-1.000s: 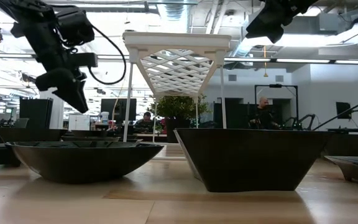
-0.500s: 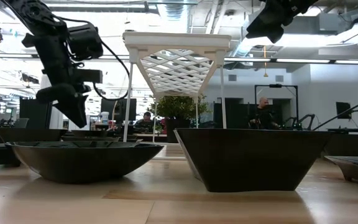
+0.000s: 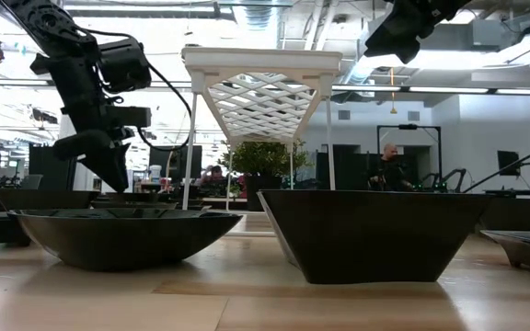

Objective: Pick & Place Mini shaped plates
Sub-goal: Stack the distorted square plate on the other distorted square plate on the shelf

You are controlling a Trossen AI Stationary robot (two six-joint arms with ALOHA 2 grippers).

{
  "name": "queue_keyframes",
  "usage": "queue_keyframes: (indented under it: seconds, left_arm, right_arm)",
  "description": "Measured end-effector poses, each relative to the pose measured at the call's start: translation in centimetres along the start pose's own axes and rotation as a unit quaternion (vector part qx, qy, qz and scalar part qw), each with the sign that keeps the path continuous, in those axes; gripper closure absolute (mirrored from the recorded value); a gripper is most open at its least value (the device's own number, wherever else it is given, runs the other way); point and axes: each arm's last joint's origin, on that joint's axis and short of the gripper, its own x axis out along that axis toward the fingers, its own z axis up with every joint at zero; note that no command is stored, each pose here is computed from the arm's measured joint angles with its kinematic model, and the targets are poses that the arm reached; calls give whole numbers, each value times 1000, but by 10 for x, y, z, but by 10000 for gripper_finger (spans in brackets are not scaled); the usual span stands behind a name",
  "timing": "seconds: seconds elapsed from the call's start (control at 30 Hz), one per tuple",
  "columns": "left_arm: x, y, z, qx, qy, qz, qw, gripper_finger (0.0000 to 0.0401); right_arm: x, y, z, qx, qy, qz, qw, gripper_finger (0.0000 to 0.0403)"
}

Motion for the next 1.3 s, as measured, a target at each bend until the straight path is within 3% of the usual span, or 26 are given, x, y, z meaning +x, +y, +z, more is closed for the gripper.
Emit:
queue_keyframes:
  seconds: [0.8,1.3]
  left_arm:
    - [5,-2,-4,1,-9,2,1000,306]
    - [23,1,-5,-10,21,-6,1000,306]
  right_arm:
    - [0,2,0,-4,0,9,1000,280]
    - [0,3,0,0,1,12,1000,280]
